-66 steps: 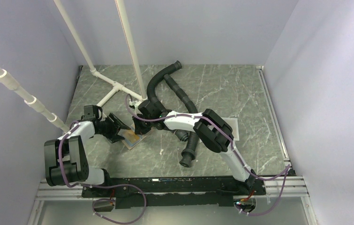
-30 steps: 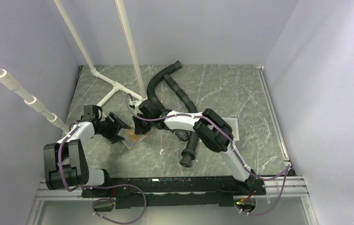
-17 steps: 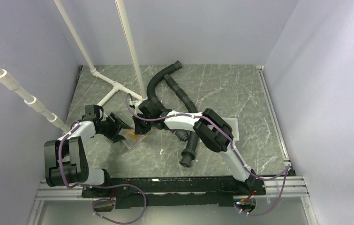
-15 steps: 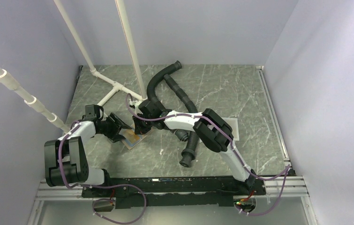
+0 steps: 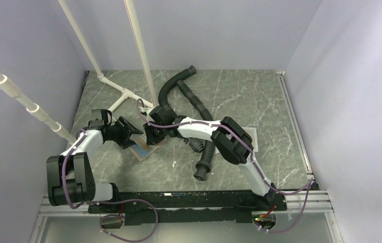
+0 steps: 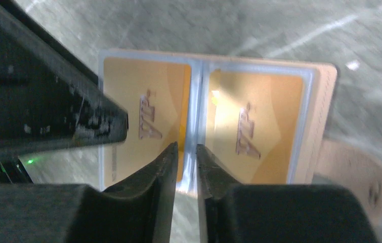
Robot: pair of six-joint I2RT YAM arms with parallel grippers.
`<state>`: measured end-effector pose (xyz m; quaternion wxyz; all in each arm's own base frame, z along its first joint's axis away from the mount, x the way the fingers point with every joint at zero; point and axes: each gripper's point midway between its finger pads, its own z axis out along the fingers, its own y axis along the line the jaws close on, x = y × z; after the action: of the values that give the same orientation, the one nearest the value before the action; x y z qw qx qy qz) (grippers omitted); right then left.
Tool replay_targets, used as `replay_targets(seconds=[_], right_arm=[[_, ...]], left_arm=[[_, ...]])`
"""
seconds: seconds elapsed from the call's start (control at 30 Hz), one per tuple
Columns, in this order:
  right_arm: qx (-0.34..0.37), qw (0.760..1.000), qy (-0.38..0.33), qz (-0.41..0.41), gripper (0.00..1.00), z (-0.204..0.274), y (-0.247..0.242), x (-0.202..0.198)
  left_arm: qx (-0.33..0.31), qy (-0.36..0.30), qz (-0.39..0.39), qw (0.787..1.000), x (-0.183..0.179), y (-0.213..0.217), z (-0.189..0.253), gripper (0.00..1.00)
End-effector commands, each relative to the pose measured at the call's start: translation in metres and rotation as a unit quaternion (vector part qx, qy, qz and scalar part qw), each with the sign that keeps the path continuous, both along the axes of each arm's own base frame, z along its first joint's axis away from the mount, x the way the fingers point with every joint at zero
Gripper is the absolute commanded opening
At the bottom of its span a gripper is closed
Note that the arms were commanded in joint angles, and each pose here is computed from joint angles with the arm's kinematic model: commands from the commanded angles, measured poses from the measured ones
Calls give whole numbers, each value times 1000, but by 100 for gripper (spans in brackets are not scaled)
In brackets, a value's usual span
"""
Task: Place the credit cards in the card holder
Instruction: Insert the credit card into the card holder.
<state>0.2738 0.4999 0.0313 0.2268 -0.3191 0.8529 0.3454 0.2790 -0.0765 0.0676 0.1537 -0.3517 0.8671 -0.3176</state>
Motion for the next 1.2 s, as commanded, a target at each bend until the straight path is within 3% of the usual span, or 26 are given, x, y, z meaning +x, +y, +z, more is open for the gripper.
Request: replay_targets(seconds=[0.0,0.23,0.33,0.53,0.63,0.77,0.97,1.17], right_arm=[[-10,996,-61,-60,28,89,-32,26],[-14,979,-112,-168,48,177,-172,31],[-20,971,-91,-221,57,171,-241,19],[-37,938,-54,-342,65,135,-351,-8],[0,935,-31,-354,71,128,-358,-20],[36,933,17,-359,76,103,-354,-25],[43,926,39,-374,84,72,-358,-16],[44,920,57,-385,92,53,-366,-5]], left_arm=[[-18,-38,-18,999,24,-11,18,66],[-20,-48,-55,997,49,-40,14,67],[-19,-55,-80,995,57,-58,14,69],[-9,-74,-103,992,55,-62,27,72],[13,-97,-124,987,40,-58,46,77],[-16,-112,-176,978,11,-69,65,79],[-35,-123,-208,970,-27,-76,79,80],[-37,-132,-214,967,-41,-77,86,81]])
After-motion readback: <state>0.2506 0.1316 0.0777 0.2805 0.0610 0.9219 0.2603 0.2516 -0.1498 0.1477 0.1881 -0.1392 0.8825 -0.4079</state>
